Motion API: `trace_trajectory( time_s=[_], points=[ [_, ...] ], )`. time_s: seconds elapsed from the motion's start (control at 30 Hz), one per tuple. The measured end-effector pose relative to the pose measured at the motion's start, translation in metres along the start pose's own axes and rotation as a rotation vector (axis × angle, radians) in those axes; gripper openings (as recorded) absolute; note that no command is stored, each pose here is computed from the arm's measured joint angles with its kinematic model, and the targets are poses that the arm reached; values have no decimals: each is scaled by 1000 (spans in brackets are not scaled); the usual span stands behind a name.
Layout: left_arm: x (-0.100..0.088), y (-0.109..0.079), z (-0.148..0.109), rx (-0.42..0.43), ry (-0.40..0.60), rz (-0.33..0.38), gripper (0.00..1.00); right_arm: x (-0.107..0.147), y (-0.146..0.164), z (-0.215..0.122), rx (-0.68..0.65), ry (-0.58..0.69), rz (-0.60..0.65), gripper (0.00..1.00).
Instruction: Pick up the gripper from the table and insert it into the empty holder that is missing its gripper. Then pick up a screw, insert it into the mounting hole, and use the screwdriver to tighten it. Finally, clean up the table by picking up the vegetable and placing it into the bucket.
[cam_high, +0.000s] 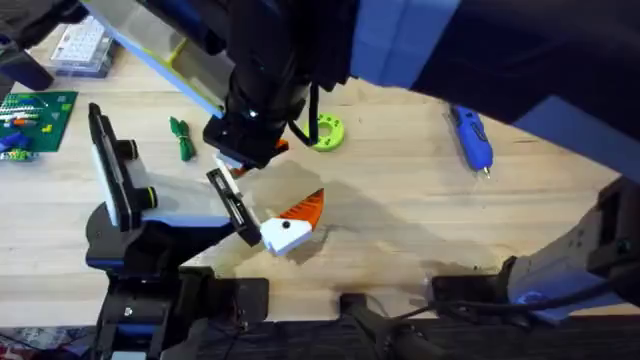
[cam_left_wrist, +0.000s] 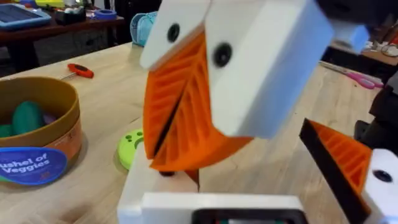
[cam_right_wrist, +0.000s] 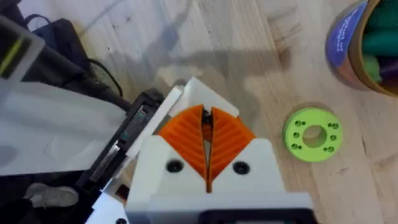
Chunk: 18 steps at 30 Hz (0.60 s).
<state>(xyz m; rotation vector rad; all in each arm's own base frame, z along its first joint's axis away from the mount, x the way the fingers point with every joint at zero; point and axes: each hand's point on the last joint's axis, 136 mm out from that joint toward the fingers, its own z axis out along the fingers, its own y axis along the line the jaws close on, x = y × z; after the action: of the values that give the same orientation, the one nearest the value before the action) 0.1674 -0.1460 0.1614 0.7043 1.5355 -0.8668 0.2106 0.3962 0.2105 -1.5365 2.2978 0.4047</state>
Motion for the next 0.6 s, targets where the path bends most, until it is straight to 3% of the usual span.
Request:
trace_trajectory(
  time_s=[0.17,0.3,0.43,0.53,0.6],
  points=[
    [0,0,0,0,0,0,986,0,0,0,0,0,0,20],
    [0,0,0,0,0,1,986,0,0,0,0,0,0,328],
    [0,0,0,-1,0,-2,986,0,-7,-1,28,0,3,771],
    [0,0,0,-1,0,-6,986,0,-14,-2,40,-2,13,930],
    [0,0,0,-1,0,-8,986,0,-15,-3,48,-2,13,984]
  ],
)
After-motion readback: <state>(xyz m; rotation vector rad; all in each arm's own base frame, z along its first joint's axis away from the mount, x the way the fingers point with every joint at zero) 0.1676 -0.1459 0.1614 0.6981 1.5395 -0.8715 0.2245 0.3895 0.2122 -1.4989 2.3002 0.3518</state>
